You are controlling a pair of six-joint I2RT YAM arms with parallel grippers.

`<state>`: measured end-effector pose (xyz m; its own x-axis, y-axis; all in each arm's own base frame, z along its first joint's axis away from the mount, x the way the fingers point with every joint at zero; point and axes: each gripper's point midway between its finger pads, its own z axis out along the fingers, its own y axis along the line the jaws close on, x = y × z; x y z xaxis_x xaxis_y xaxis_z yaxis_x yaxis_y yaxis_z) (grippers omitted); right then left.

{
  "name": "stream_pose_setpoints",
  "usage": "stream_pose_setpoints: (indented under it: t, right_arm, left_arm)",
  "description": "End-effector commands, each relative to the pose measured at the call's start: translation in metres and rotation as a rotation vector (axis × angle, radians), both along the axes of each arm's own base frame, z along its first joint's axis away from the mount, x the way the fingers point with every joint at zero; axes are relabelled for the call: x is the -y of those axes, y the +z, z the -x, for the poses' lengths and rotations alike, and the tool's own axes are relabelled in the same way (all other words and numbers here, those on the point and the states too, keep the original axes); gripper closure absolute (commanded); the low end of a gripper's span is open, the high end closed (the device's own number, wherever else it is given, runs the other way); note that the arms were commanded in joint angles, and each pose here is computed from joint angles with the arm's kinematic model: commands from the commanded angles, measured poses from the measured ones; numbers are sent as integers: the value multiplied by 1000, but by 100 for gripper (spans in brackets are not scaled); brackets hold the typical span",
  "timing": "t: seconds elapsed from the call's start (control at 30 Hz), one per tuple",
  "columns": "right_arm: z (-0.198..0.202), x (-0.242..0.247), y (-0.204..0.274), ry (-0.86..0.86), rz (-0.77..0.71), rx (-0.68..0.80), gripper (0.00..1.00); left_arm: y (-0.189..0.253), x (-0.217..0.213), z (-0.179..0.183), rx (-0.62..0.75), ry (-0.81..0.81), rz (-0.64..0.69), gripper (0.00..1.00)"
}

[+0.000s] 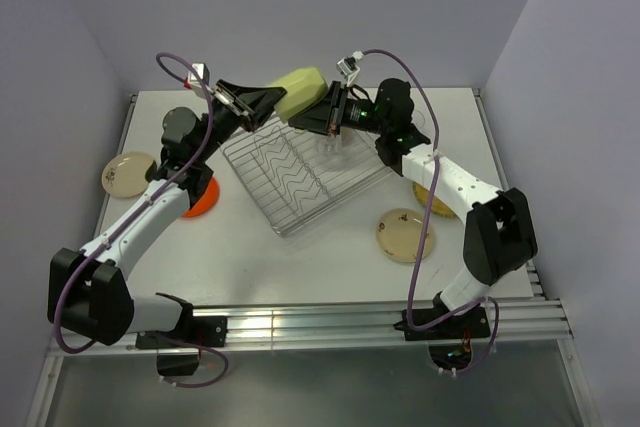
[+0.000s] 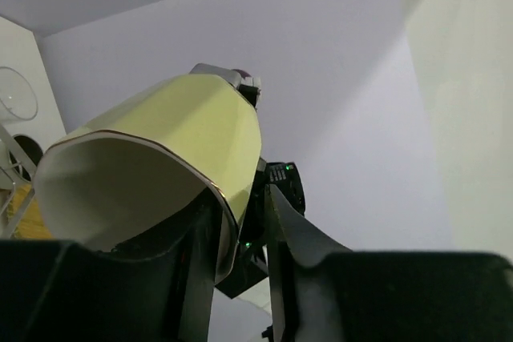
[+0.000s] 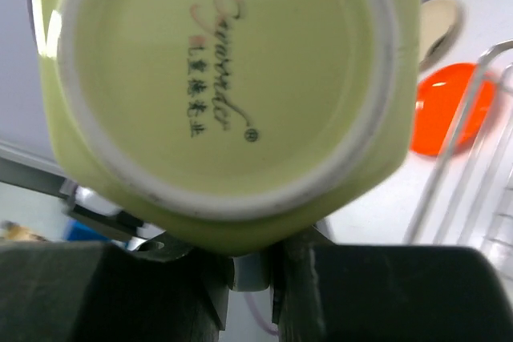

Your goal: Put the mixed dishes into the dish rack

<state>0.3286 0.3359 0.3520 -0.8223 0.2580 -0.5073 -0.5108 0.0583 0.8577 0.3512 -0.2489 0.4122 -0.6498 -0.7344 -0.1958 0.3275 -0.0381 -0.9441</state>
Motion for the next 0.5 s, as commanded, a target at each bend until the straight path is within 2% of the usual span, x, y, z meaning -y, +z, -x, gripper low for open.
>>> stream_pose_setpoints:
  t: [0.0, 0.07, 0.2, 0.3, 0.37, 0.4, 0.47]
  right_arm:
    - [-7, 6, 23, -19, -10, 236, 100]
    - [-7, 9, 21, -17, 1, 253, 100]
    - [-8, 18, 18, -33, 36, 311, 100]
    - [-11, 28, 16, -56, 57, 338, 100]
    - [-14, 35, 14, -73, 80, 373, 100]
    - [-15, 38, 9, -81, 100, 364, 100]
    - [-21, 49, 6, -113, 143, 413, 100]
  left_arm:
    - [33, 1, 27, 131, -49, 45, 63]
    - [31, 1, 26, 132, -37, 20, 47]
    - [21, 0, 21, 122, 2, -71, 32]
    - [23, -5, 16, 149, 63, -149, 27]
    - [19, -11, 14, 115, 109, -216, 26]
    - [25, -20, 12, 143, 171, -260, 25]
    - [7, -30, 9, 78, 224, -354, 25]
